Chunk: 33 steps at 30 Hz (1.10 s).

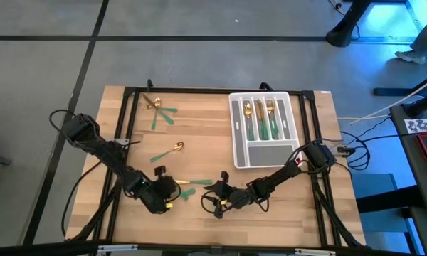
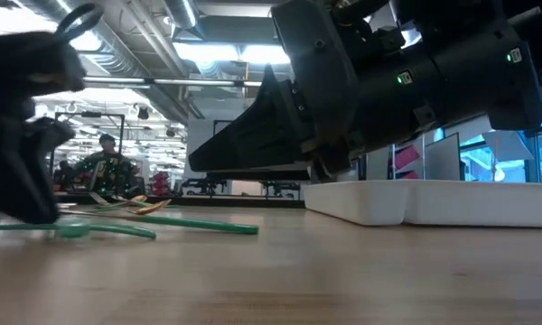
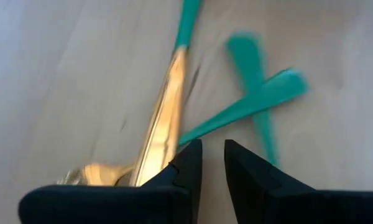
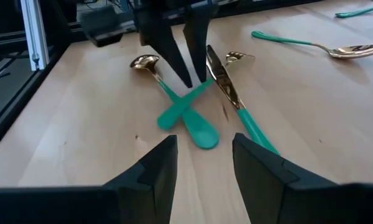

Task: Sort silverware
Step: Put the green knife into the silverware tray

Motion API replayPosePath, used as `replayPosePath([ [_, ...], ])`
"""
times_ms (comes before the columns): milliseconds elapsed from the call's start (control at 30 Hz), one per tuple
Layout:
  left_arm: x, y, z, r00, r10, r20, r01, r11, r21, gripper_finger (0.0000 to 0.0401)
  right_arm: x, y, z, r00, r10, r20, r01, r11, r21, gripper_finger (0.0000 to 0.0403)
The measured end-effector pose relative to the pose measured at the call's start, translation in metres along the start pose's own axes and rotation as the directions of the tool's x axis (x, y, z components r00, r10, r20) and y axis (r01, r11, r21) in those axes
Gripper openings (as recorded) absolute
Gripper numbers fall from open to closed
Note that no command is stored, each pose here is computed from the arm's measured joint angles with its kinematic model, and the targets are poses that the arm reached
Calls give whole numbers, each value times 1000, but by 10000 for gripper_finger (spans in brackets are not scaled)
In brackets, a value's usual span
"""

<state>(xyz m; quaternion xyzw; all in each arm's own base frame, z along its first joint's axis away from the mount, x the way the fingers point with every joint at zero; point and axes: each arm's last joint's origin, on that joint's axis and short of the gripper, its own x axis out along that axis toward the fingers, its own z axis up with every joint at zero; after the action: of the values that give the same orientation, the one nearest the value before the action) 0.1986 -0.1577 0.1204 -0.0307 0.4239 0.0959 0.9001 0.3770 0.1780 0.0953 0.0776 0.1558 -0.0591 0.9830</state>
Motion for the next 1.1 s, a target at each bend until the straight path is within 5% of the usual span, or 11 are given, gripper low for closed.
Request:
replayPosePath([
  [333, 5, -5, 17, 977, -120, 174, 115, 993, 39, 59, 0, 0, 0, 1000, -1, -5, 2, 1000, 19, 152],
  [533, 11, -1, 14, 981, -187, 56, 186, 982, 10, 57, 0, 0, -1, 1000, -1, -5, 2, 1000, 19, 152],
  [933, 35, 13, 30, 977, 6, 214, -1, 1000, -27, 15, 1, -3, -1, 1000, -19, -12, 19, 1000, 22, 152],
  [1100, 36, 15, 23, 994, -25, 109, 32, 997, -69, 10, 1, -4, -2, 999, -24, -25, 25, 999, 36, 152],
])
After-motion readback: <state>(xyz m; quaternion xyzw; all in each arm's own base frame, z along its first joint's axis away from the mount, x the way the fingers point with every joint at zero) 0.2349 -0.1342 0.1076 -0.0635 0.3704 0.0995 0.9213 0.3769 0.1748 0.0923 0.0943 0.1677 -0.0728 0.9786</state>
